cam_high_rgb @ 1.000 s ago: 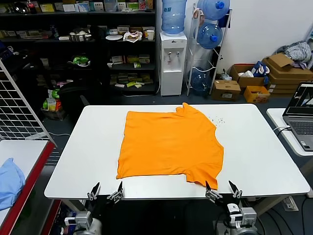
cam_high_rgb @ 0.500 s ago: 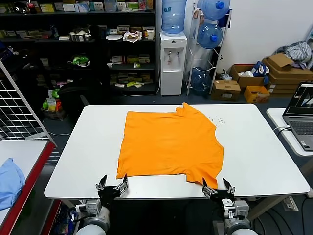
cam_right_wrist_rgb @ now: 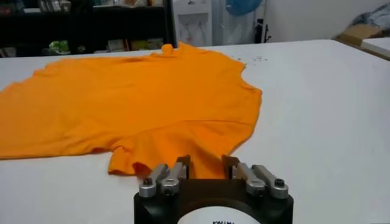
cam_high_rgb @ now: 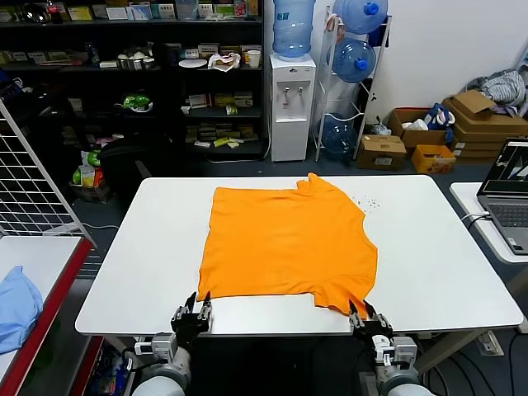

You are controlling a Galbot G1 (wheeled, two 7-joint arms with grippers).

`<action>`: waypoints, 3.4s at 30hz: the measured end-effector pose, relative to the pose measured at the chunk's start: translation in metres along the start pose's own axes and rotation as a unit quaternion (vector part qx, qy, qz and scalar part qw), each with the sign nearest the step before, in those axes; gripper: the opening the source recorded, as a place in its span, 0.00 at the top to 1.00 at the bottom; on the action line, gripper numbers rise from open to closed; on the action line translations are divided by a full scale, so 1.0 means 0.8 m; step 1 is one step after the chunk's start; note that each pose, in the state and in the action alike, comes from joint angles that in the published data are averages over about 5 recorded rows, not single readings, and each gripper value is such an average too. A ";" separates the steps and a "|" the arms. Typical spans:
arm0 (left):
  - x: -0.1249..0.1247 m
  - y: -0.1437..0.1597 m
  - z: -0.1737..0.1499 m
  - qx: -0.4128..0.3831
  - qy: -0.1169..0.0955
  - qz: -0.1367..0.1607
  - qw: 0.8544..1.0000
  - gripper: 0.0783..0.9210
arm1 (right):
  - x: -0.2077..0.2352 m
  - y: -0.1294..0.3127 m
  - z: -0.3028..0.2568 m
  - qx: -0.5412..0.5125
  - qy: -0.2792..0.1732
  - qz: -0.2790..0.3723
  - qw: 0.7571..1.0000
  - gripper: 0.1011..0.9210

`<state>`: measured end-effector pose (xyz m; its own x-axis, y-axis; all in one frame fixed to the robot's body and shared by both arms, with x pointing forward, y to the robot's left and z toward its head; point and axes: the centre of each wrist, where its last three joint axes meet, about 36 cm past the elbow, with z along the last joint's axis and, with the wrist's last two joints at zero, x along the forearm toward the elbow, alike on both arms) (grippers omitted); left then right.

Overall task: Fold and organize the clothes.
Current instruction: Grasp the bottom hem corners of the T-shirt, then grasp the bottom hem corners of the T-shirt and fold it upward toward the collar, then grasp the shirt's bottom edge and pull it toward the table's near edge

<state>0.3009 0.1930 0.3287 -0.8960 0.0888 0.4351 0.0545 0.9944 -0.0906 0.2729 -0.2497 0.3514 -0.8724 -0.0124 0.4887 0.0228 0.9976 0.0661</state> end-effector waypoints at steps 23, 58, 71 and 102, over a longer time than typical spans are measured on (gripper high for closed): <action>0.030 0.008 -0.011 0.016 0.007 -0.005 1.000 0.98 | 0.050 -0.005 -0.009 0.000 -0.005 -0.003 1.000 0.97; 0.012 0.024 -0.062 0.018 -0.049 0.024 0.998 0.98 | -0.030 0.013 -0.090 -0.008 -0.067 0.003 0.998 0.97; -0.054 0.026 -0.085 -0.013 -0.052 0.007 0.999 0.98 | -0.096 0.010 -0.139 -0.009 -0.048 0.007 0.999 0.97; -0.036 0.030 -0.069 -0.010 0.002 0.009 1.000 0.08 | -0.071 -0.054 -0.112 0.039 -0.052 -0.017 0.998 0.02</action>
<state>0.3524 0.2177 0.3631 -0.8933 0.1064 0.4367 0.0788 0.9936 -0.0808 0.3654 -0.2980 0.3990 -0.9183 -0.0425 0.3935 -0.0415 0.9991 0.0110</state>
